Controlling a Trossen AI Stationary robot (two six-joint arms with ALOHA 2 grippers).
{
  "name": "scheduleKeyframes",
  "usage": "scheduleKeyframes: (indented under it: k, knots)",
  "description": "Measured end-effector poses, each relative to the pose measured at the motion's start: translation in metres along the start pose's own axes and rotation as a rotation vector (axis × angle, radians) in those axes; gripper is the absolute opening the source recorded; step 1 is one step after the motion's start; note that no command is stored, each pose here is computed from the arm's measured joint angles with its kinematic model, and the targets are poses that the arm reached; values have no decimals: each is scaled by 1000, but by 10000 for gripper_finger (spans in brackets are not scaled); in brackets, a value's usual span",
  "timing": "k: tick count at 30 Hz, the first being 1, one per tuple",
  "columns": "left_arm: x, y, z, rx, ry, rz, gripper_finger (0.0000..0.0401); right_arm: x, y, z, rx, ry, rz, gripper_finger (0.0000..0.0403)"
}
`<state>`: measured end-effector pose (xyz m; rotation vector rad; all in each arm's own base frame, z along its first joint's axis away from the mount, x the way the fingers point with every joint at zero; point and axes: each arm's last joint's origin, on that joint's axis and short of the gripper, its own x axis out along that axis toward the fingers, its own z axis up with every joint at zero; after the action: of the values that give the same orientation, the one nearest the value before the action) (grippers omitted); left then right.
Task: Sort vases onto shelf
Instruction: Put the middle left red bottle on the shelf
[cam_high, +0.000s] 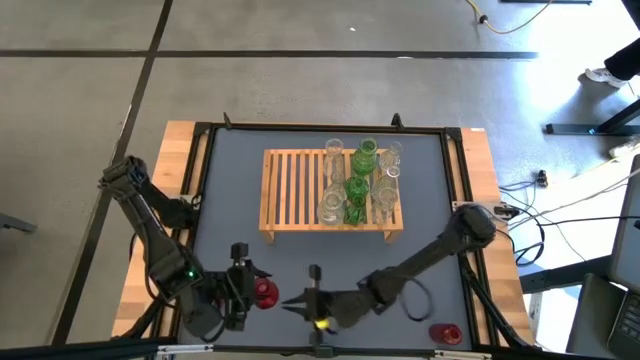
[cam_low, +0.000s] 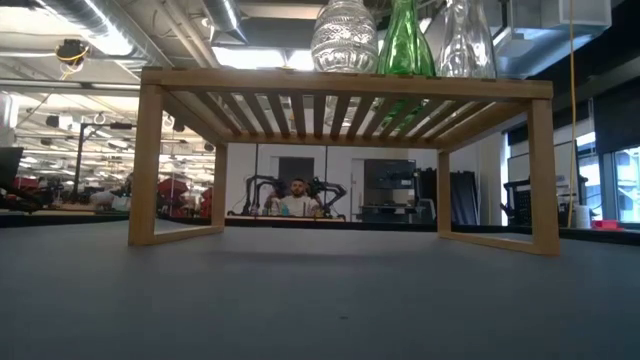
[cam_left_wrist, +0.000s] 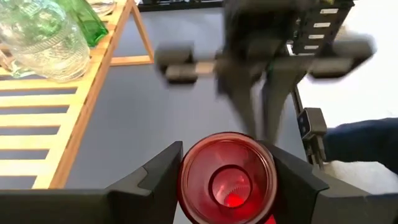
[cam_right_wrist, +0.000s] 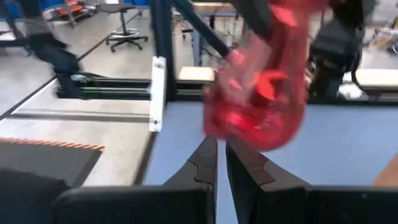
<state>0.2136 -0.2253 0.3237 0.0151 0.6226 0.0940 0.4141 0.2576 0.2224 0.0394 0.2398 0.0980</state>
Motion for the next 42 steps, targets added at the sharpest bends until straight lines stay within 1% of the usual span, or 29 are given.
scheduleKeyframes:
  k: [3,6,9,12,17,19,21,23,25,28,33,36,39,42]
  knots:
    - [-2,7,5,7,-1,-1,188,-27,15,22,-39,-11,-17,26]
    - [-4,16,17,23,-6,2,188,-53,31,35,-91,-6,-38,26]
    - [-6,27,34,52,-24,17,188,-75,47,37,-152,24,-39,26]
    - [-5,41,54,76,-50,48,188,-96,63,36,-188,39,-40,26]
    - [0,68,80,121,-64,96,188,-117,86,22,-257,82,-17,26]
    - [0,82,86,141,-50,93,188,-122,91,19,-261,95,-1,26]
    - [2,102,94,134,-45,86,187,-123,92,16,-256,132,42,26]
    - [1,123,100,137,-48,123,186,-124,91,13,-226,190,115,26]
    - [1,145,102,140,-46,184,186,-120,88,12,-186,226,145,26]
    - [5,176,105,132,-53,246,187,-124,84,14,-199,253,141,26]
    - [24,220,99,116,-57,210,187,-135,73,24,-202,300,108,26]
    - [37,245,90,98,-51,211,187,-141,67,26,-199,320,61,26]
    - [47,267,82,82,-52,187,188,-144,63,25,-158,354,20,26]
    - [56,287,75,78,-56,202,188,-145,60,23,-95,363,-35,26]
